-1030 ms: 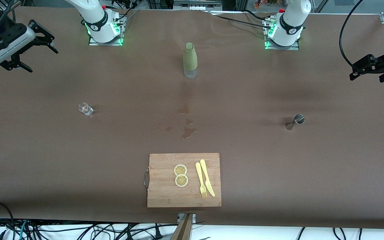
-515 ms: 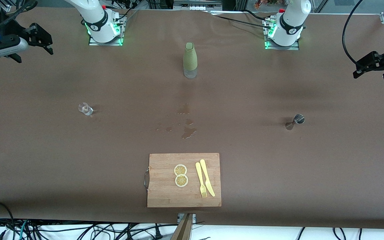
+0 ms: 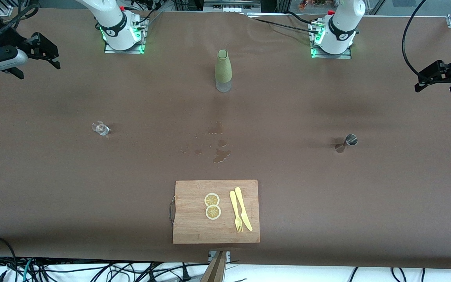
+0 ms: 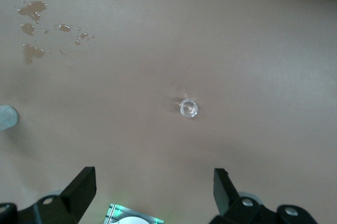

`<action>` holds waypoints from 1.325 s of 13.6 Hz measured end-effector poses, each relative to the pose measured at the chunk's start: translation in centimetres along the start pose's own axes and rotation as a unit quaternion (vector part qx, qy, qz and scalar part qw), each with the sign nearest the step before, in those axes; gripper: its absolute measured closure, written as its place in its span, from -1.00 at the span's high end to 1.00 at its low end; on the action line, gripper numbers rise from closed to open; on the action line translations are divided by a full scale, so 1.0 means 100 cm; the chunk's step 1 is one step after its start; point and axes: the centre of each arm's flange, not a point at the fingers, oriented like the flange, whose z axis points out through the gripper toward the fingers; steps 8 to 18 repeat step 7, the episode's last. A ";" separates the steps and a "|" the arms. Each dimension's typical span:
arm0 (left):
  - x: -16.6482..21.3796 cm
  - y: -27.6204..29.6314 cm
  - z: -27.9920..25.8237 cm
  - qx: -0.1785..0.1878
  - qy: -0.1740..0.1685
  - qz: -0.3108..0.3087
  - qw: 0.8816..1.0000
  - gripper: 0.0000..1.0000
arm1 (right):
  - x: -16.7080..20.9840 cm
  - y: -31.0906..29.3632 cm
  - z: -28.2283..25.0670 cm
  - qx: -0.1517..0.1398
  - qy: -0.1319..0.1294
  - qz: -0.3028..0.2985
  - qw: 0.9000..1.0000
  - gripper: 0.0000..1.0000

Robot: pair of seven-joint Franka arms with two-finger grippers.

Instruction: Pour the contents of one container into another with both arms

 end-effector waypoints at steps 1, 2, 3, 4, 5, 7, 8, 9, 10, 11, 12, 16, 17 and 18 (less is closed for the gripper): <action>0.000 0.001 0.000 0.002 0.000 0.001 1.000 1.00 | 0.000 0.000 -0.001 0.000 0.002 0.000 1.000 0.98; 0.000 0.003 0.000 0.004 0.000 0.003 1.000 1.00 | 0.000 -0.001 -0.002 0.000 0.005 0.001 1.000 0.98; 0.001 0.007 0.000 0.005 -0.001 0.006 1.000 1.00 | -0.001 -0.001 -0.003 0.000 0.007 0.001 1.000 0.99; 0.001 0.011 0.000 0.006 -0.001 0.006 1.000 1.00 | -0.001 -0.001 -0.005 0.000 0.008 0.001 1.000 0.98; 0.001 0.015 0.000 0.006 -0.001 0.007 1.000 1.00 | -0.002 -0.001 -0.006 0.000 0.010 0.001 1.000 0.98; 0.002 0.028 0.000 0.006 -0.001 0.012 1.000 1.00 | -0.005 -0.001 -0.010 0.000 0.013 0.002 1.000 0.99; 0.002 0.028 0.000 0.006 -0.001 0.012 1.000 1.00 | -0.005 -0.001 -0.010 0.000 0.013 0.002 1.000 0.99; 0.002 0.028 0.000 0.006 -0.001 0.012 1.000 1.00 | -0.005 -0.001 -0.010 0.000 0.013 0.002 1.000 0.99; 0.002 0.028 0.000 0.006 -0.001 0.012 1.000 1.00 | -0.005 -0.001 -0.010 0.000 0.013 0.002 1.000 0.99; 0.002 0.028 0.000 0.006 -0.001 0.012 1.000 1.00 | -0.005 -0.001 -0.010 0.000 0.013 0.002 1.000 0.99; 0.002 0.028 0.000 0.006 -0.001 0.012 1.000 1.00 | -0.005 -0.001 -0.010 0.000 0.013 0.002 1.000 0.99; 0.002 0.028 0.000 0.006 -0.001 0.012 1.000 1.00 | -0.005 -0.001 -0.010 0.000 0.013 0.002 1.000 0.99; 0.002 0.028 0.000 0.006 -0.001 0.012 1.000 1.00 | -0.005 -0.001 -0.010 0.000 0.013 0.002 1.000 0.99; 0.002 0.028 0.000 0.006 -0.001 0.012 1.000 1.00 | -0.005 -0.001 -0.010 0.000 0.013 0.002 1.000 0.99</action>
